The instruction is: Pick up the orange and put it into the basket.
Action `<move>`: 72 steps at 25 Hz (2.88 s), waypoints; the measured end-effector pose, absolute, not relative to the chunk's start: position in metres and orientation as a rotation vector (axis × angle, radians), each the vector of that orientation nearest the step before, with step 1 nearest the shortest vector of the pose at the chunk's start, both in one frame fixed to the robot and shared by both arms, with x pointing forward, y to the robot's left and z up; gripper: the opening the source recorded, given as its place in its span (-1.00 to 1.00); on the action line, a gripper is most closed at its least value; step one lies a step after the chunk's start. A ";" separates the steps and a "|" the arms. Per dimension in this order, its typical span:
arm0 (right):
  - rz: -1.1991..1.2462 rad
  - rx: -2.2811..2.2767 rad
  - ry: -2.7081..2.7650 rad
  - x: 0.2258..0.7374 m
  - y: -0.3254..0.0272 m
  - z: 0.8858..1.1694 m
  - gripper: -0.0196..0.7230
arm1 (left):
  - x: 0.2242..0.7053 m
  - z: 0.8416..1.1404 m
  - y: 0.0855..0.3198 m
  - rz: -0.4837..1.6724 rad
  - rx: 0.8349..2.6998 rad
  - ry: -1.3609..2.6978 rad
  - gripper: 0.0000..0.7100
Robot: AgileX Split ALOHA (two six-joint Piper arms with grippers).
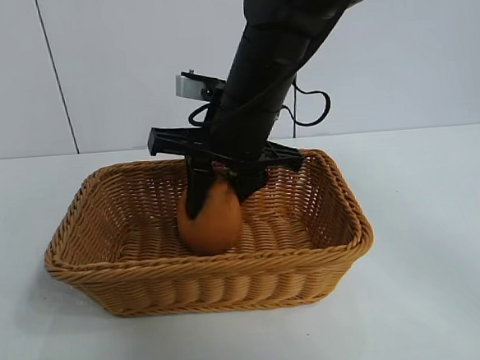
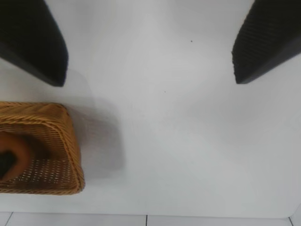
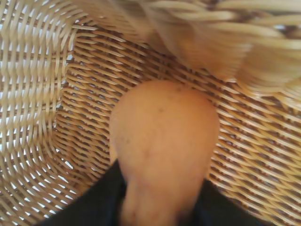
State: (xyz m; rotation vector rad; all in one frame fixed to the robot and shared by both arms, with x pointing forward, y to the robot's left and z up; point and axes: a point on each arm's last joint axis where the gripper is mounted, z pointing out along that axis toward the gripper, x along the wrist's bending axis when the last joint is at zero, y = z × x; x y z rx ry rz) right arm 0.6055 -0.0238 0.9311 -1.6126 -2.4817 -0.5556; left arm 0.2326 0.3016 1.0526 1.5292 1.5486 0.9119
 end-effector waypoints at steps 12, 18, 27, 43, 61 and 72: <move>-0.612 -1.479 -2.585 0.618 -0.015 1.021 0.92 | 0.233 1.053 0.302 0.912 1.529 1.549 0.89; -0.660 -1.631 -2.734 0.630 -0.027 1.061 0.92 | 0.233 1.053 0.302 0.912 1.529 1.548 0.89; -0.597 -1.891 -2.685 0.673 -0.101 1.060 0.92 | 0.233 1.053 0.302 0.912 1.529 1.548 0.89; -0.573 -2.338 -2.341 0.714 -0.252 1.058 0.92 | 0.233 1.053 0.302 0.912 1.529 1.548 0.89; -0.374 -2.224 -2.371 0.588 -0.258 1.081 0.92 | 0.233 1.053 0.302 0.912 1.529 1.548 0.89; -0.349 -2.205 -2.378 0.409 -0.276 1.047 0.92 | 0.233 1.053 0.302 0.912 1.529 1.548 0.89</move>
